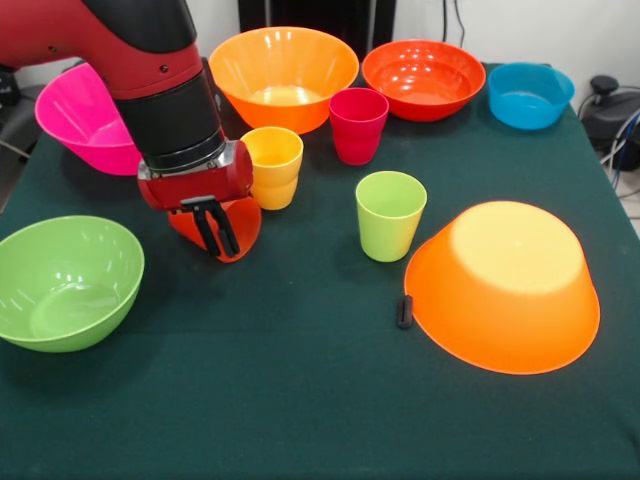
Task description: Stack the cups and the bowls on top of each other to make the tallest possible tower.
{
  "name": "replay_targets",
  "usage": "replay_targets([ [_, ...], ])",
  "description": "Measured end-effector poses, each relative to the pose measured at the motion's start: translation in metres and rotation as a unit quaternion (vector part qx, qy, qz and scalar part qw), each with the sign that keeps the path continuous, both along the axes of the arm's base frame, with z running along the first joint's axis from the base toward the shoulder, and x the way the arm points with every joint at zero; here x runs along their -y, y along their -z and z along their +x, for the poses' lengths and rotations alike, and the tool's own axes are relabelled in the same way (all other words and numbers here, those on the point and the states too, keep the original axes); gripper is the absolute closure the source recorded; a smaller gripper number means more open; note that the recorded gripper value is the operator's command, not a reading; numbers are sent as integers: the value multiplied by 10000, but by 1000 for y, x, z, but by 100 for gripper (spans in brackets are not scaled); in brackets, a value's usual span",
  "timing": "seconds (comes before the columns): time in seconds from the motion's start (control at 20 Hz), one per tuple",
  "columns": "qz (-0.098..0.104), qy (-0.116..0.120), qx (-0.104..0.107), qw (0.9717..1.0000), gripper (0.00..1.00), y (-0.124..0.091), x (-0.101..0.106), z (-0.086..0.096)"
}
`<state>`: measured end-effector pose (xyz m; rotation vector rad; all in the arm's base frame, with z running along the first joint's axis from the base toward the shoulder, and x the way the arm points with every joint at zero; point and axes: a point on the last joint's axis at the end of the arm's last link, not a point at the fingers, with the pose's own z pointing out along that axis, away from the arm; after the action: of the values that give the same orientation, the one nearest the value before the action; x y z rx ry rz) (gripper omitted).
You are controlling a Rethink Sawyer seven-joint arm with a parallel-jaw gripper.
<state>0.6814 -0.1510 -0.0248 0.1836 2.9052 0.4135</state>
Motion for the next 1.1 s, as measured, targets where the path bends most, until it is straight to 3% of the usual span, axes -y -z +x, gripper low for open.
replay_targets([
  [0.55, -69, 27, 37, 10000, 100, -5, 8, 8],
  [0.85, -390, -193, -31, 9990, 100, -31, 16, 16],
  [1.0, -648, -309, -54, 9974, 100, -58, 23, 24],
  [1.1, -713, -325, -62, 9969, 100, -66, 26, 26],
])
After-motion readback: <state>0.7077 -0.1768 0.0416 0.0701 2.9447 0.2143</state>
